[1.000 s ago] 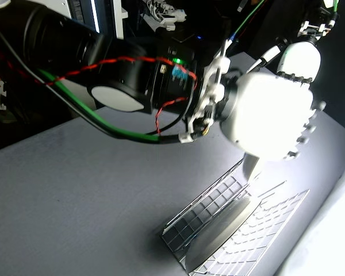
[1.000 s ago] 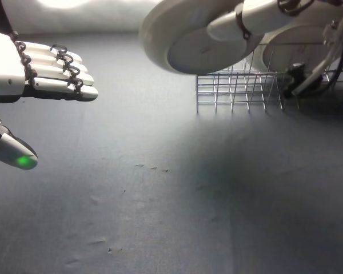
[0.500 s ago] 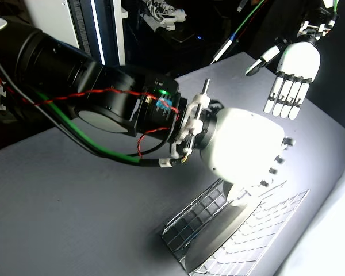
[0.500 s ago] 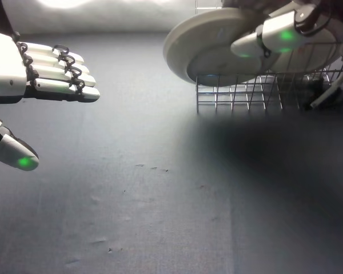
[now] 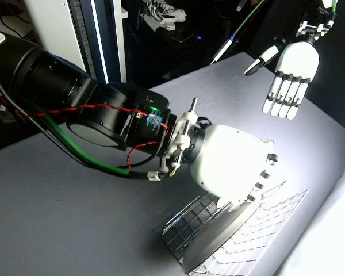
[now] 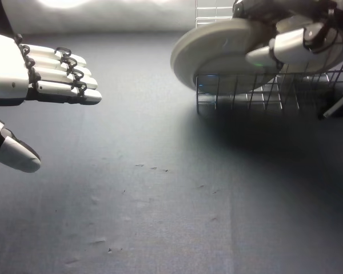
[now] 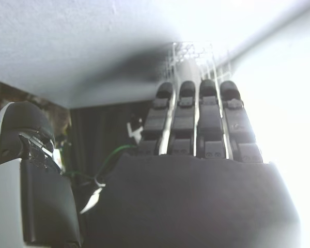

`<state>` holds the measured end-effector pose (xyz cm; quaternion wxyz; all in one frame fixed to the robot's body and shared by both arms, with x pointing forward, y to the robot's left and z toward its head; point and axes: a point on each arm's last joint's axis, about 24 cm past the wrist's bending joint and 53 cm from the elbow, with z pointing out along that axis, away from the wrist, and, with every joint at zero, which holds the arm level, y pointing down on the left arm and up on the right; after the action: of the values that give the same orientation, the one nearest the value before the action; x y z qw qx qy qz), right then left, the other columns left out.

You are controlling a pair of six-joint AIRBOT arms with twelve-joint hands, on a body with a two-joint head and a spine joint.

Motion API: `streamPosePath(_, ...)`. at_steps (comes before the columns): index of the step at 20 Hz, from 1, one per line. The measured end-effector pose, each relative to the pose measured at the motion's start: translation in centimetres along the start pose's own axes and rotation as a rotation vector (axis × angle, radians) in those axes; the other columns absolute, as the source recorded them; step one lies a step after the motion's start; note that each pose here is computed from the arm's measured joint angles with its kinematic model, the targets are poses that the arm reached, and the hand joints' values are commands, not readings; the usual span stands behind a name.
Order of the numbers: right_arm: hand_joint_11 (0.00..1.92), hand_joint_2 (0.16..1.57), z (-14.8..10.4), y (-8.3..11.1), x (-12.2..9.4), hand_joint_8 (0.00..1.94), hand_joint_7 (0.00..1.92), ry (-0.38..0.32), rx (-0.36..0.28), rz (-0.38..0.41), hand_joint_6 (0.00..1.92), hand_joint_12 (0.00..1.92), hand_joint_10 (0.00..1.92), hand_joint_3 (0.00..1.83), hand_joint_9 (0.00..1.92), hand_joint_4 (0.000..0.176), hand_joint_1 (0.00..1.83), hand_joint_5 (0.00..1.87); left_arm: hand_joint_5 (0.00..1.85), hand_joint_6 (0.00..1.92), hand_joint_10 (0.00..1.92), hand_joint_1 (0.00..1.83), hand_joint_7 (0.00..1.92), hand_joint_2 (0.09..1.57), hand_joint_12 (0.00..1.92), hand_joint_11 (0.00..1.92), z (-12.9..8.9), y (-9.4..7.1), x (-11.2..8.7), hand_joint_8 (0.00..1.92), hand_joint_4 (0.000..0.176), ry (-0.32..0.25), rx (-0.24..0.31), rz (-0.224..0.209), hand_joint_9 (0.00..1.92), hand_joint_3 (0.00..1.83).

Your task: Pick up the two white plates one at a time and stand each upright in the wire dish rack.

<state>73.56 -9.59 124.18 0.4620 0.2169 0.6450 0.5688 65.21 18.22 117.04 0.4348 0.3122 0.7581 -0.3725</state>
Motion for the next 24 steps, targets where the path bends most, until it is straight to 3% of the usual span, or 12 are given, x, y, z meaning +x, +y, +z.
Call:
streamPosePath(3, 0.49, 1.04, 0.0, 0.1, -0.3, 0.00, 0.87, -0.008, -0.008, -0.005, 0.06, 1.18, 0.10, 0.00, 0.87, 0.000, 1.34, 0.81, 0.00, 0.00, 0.00, 0.00, 0.00, 1.04, 0.01, 0.01, 0.1, -0.1, 0.0, 0.00, 0.000, 0.000, 0.002, -0.001, 0.00, 0.00)
streamPosePath(7, 0.04, 0.97, 0.0, 0.2, 0.0, 0.00, 0.53, 0.005, -0.017, -0.042, 0.00, 1.20, 0.00, 0.00, 0.50, 0.000, 1.19, 0.52, 0.01, 0.00, 0.00, 0.00, 0.01, 1.05, 0.02, 0.04, 0.1, -0.1, 0.0, 0.00, 0.000, 0.000, 0.002, 0.000, 0.01, 0.00)
streamPosePath(8, 0.01, 0.95, 0.0, 0.3, 0.0, 0.00, 0.36, 0.005, -0.021, -0.047, 0.00, 0.99, 0.00, 0.00, 0.33, 0.000, 1.17, 0.36, 0.00, 0.00, 0.00, 0.00, 0.00, 1.05, 0.01, 0.03, 0.1, -0.1, 0.0, 0.00, 0.000, 0.001, 0.002, 0.000, 0.00, 0.01)
streamPosePath(10, 0.00, 0.92, -0.1, 0.8, 0.1, 0.00, 0.19, 0.005, -0.040, -0.068, 0.00, 0.61, 0.01, 0.00, 0.17, 0.000, 1.14, 0.20, 0.00, 0.00, 0.00, 0.00, 0.00, 1.06, 0.01, 0.02, 0.1, 0.0, 0.3, 0.00, 0.000, 0.007, 0.000, -0.002, 0.00, 0.01)
streamPosePath(12, 0.00, 0.90, -0.1, 1.2, 0.2, 0.00, 0.10, 0.009, -0.059, -0.094, 0.00, 0.33, 0.00, 0.00, 0.08, 0.000, 1.14, 0.12, 0.00, 0.00, 0.00, 0.00, 0.00, 1.05, 0.01, 0.03, 0.1, -0.1, 0.3, 0.00, 0.000, 0.008, 0.002, -0.002, 0.00, 0.00)
streamPosePath(13, 0.00, 0.88, -0.1, 1.6, 0.4, 0.00, 0.07, 0.016, -0.074, -0.124, 0.00, 0.30, 0.00, 0.00, 0.06, 0.000, 1.12, 0.10, 0.00, 0.00, 0.00, 0.00, 0.00, 1.06, 0.01, 0.03, 0.1, -0.1, 0.3, 0.00, 0.000, 0.007, 0.003, -0.003, 0.00, 0.01)
streamPosePath(18, 0.00, 0.83, -0.6, 4.6, 2.7, 0.00, 0.00, 0.084, -0.204, -0.349, 0.00, 0.02, 0.00, 0.00, 0.00, 0.000, 1.14, 0.00, 0.00, 0.00, 0.00, 0.00, 0.00, 1.05, 0.01, 0.01, 0.1, -0.8, 0.5, 0.00, 0.000, 0.014, 0.030, -0.005, 0.00, 0.00)
streamPosePath(19, 0.00, 0.83, -1.2, 6.0, 3.7, 0.00, 0.00, 0.112, -0.278, -0.455, 0.00, 0.00, 0.00, 0.00, 0.00, 0.000, 1.14, 0.00, 0.00, 0.00, 0.00, 0.00, 0.00, 1.06, 0.00, 0.00, 0.1, -1.1, 0.7, 0.00, 0.000, 0.019, 0.042, -0.007, 0.00, 0.00)
streamPosePath(22, 0.00, 0.83, -2.8, 8.2, 6.4, 0.00, 0.00, 0.177, -0.394, -0.591, 0.00, 0.00, 0.00, 0.00, 0.00, 0.000, 1.11, 0.00, 0.00, 0.00, 0.00, 0.00, 0.00, 1.03, 0.00, 0.00, 0.4, -2.6, 1.2, 0.00, 0.000, 0.029, 0.092, -0.017, 0.00, 0.00)
streamPosePath(24, 0.00, 0.81, -4.7, 9.9, 9.5, 0.00, 0.00, 0.247, -0.523, -0.721, 0.00, 0.00, 0.00, 0.00, 0.00, 0.000, 1.04, 0.00, 0.00, 0.00, 0.00, 0.00, 0.00, 1.05, 0.01, 0.02, 0.7, -4.7, 1.4, 0.00, 0.000, 0.033, 0.154, -0.020, 0.00, 0.00)
